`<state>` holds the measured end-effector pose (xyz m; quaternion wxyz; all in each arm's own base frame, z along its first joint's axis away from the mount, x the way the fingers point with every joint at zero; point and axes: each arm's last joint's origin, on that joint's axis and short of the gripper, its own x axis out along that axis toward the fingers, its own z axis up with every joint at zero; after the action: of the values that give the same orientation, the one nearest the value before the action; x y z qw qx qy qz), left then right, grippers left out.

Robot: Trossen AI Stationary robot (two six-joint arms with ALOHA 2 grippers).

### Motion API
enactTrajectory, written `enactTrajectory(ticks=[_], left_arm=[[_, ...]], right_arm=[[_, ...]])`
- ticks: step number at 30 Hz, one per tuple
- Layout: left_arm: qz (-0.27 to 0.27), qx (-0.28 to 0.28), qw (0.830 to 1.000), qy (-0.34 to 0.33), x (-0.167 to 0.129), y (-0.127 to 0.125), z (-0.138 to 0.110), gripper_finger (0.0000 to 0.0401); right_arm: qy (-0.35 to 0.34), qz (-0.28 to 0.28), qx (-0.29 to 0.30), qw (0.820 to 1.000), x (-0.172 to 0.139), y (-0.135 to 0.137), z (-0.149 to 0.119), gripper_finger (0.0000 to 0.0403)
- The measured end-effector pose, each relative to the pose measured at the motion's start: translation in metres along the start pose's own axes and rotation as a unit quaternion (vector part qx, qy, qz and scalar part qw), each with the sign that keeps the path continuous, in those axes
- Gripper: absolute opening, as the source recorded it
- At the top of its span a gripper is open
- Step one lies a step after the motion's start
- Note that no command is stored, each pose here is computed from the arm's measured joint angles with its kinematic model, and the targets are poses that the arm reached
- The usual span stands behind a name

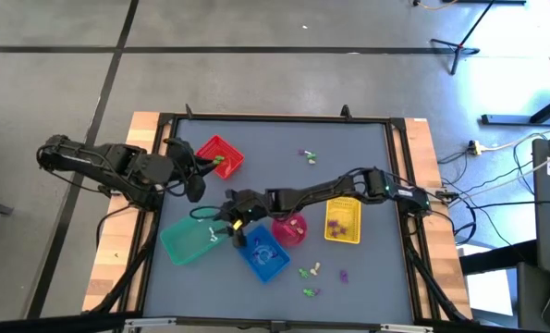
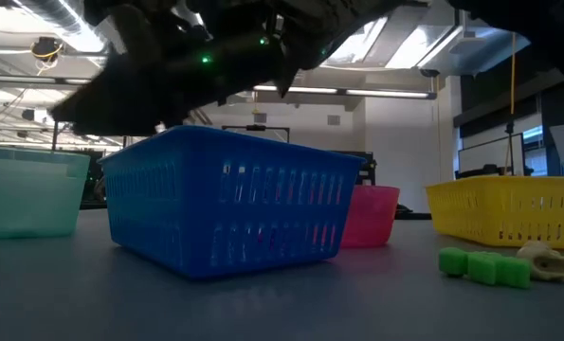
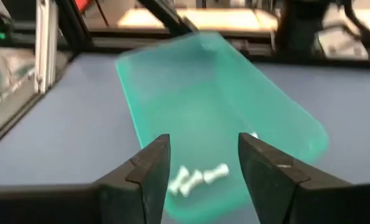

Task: Sort Halloween decoration
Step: Put the violet spider toy into the yellow bin

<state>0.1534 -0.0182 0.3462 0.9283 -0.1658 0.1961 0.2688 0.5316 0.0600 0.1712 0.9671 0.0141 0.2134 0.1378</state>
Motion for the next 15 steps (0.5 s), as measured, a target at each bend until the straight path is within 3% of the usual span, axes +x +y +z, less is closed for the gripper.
enactTrajectory(ticks=[15], left_arm=[[-0.008, 0.002, 1.0, 0.003, -0.001, -0.002, -0.001, 0.0076]], right_arm=[[0.17, -0.076, -0.058, 0.981, -0.133, -0.05, 0.065, 0.0184]])
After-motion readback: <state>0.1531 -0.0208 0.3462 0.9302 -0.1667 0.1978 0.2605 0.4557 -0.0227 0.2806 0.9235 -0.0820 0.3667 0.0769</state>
